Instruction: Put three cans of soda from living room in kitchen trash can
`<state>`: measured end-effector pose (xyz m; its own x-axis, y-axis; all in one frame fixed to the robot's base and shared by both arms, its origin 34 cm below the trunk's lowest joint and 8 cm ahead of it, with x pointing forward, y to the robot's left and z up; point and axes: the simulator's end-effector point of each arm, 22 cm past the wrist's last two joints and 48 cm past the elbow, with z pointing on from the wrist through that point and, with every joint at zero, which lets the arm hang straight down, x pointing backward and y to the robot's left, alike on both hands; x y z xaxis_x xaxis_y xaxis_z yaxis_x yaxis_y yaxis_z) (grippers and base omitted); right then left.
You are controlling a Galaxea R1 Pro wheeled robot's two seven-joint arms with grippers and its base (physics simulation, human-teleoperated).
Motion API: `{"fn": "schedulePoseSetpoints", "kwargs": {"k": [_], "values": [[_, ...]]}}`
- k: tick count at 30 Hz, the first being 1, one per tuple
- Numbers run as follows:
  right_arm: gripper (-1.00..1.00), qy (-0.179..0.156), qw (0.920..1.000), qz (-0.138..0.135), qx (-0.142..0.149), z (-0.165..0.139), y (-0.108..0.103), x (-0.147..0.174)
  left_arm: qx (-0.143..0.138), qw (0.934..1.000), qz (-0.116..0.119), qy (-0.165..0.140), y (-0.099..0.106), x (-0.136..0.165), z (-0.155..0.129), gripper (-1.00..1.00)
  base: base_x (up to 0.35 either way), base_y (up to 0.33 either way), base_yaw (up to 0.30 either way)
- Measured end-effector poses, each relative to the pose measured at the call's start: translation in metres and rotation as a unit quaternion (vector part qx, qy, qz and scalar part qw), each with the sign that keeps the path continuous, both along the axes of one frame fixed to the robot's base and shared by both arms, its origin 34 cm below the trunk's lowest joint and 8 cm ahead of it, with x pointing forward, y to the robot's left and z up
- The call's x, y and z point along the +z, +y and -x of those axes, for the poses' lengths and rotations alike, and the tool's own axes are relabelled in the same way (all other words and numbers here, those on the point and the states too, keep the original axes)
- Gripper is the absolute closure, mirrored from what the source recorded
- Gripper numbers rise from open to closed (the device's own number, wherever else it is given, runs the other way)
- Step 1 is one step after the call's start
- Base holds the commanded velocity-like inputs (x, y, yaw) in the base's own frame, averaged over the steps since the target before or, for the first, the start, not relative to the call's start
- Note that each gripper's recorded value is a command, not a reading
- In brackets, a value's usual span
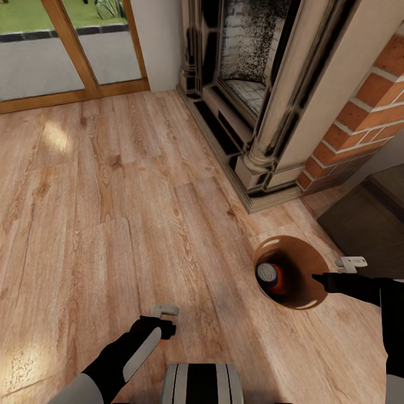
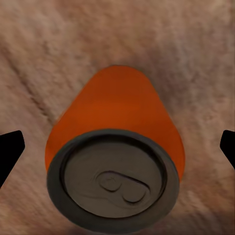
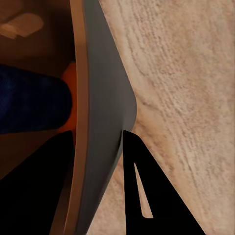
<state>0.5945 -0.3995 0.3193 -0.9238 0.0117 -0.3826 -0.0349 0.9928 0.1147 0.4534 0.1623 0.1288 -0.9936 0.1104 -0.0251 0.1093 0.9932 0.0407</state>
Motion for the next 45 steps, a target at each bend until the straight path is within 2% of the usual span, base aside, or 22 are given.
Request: {"fn": "schedulePoseSetpoints", "kwargs": {"k": [5, 9, 16, 24, 33, 34, 39, 43, 45], "values": [[1.00, 0.000, 1.0000, 0.000, 0.000, 0.000, 0.000, 0.000, 0.002, 1.0000, 0.000, 0.002, -0.002, -0.002, 0.002, -1.00, 0.000, 0.000, 0.000], [1.00, 0.000, 1.0000, 0.000, 0.000, 0.000, 0.000, 0.000, 0.009, 0.9999, -0.005, 0.004, 0.005, -0.009, 0.010, -1.00, 0.000, 0.000, 0.000], [1.00, 0.000, 1.0000, 0.000, 0.000, 0.000, 0.000, 0.000, 0.011, 0.9999, 0.006, 0.010, -0.002, -0.014, 0.016, -1.00, 0.000, 0.000, 0.000], [1.00, 0.000, 1.0000, -0.001, 0.000, 0.000, 0.001, 0.000, 0.011, 0.9999, 0.007, 0.011, -0.003, -0.015, 0.017, -1.00, 0.000, 0.000, 0.000], [1.00, 0.000, 1.0000, -0.001, 0.000, 0.000, 0.001, 0.000, 0.017, 0.9998, 0.008, -0.002, -0.003, -0.015, 0.010, -1.00, 0.000, 0.000, 0.000], [1.00, 0.000, 1.0000, -0.001, 0.000, 0.000, 0.001, 0.000, 0.017, 0.9998, 0.008, -0.003, -0.003, -0.015, 0.010, 1.00, 0.000, 0.000, 0.000], [1.00, 0.000, 1.0000, -0.001, 0.000, 0.000, 0.001, 0.000, 0.020, 0.9998, 0.003, 0.001, 0.001, -0.017, 0.013, 1.00, 0.000, 0.000, 0.000], [1.00, 0.000, 1.0000, -0.001, 0.000, 0.000, 0.001, 0.000, 0.031, 0.9993, -0.012, 0.015, 0.013, -0.029, 0.033, 1.00, 0.000, 0.000, 0.000], [1.00, 0.000, 1.0000, -0.001, 0.000, 0.000, 0.001, 0.000, 0.032, 0.9993, -0.015, 0.016, 0.013, -0.031, 0.037, 1.00, 0.000, 0.000, 0.000]]}}
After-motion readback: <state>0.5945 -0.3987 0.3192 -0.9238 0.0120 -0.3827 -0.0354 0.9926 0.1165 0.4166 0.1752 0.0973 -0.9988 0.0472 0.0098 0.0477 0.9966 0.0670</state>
